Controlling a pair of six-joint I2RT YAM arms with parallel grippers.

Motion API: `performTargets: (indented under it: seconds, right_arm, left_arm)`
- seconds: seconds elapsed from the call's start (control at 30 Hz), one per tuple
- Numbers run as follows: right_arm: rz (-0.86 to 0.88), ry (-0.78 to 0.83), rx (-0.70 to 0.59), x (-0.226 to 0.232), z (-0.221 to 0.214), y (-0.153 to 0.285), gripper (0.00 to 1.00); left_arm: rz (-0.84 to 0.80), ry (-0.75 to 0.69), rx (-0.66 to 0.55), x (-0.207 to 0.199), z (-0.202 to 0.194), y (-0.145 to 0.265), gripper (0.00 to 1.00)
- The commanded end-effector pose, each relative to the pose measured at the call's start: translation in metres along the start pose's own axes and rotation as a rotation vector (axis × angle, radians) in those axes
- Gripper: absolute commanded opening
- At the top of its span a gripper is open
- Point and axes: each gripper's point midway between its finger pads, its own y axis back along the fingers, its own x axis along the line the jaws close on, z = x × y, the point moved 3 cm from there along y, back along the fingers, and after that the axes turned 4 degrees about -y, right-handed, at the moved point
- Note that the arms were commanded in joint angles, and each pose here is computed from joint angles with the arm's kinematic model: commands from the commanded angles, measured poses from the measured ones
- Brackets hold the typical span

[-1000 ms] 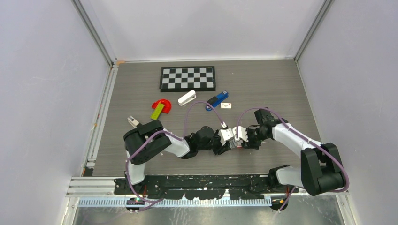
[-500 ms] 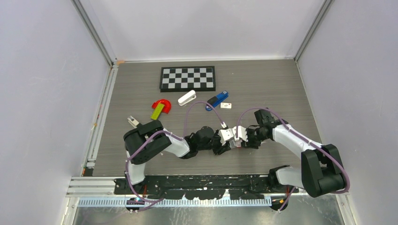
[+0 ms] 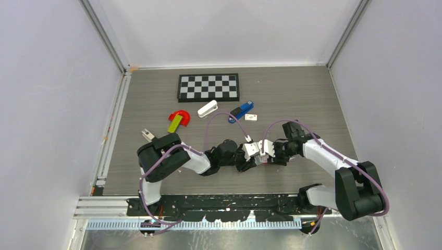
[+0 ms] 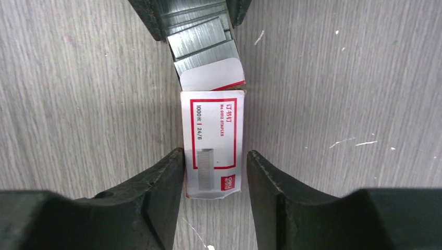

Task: Unload the staples from the stapler
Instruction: Close the staple box at the center of the board.

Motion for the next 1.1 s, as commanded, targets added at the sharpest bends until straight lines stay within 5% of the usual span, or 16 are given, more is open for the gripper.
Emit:
performTargets:
  seconds: [0.0,1.07]
  right_arm:
    - [-0.036,0.064,0.02,-0.004,-0.001,-0.007,0.55]
    - [-0.074,0.05,0.05,-0.009,-0.007,-0.01,0.52]
  left_arm:
    - [-0.113,-0.03,0.131,-0.024,-0.032,-0.002,0.25]
    - [-0.232,-0.043,0.196,-0.032,-0.042,-0.005,0.24]
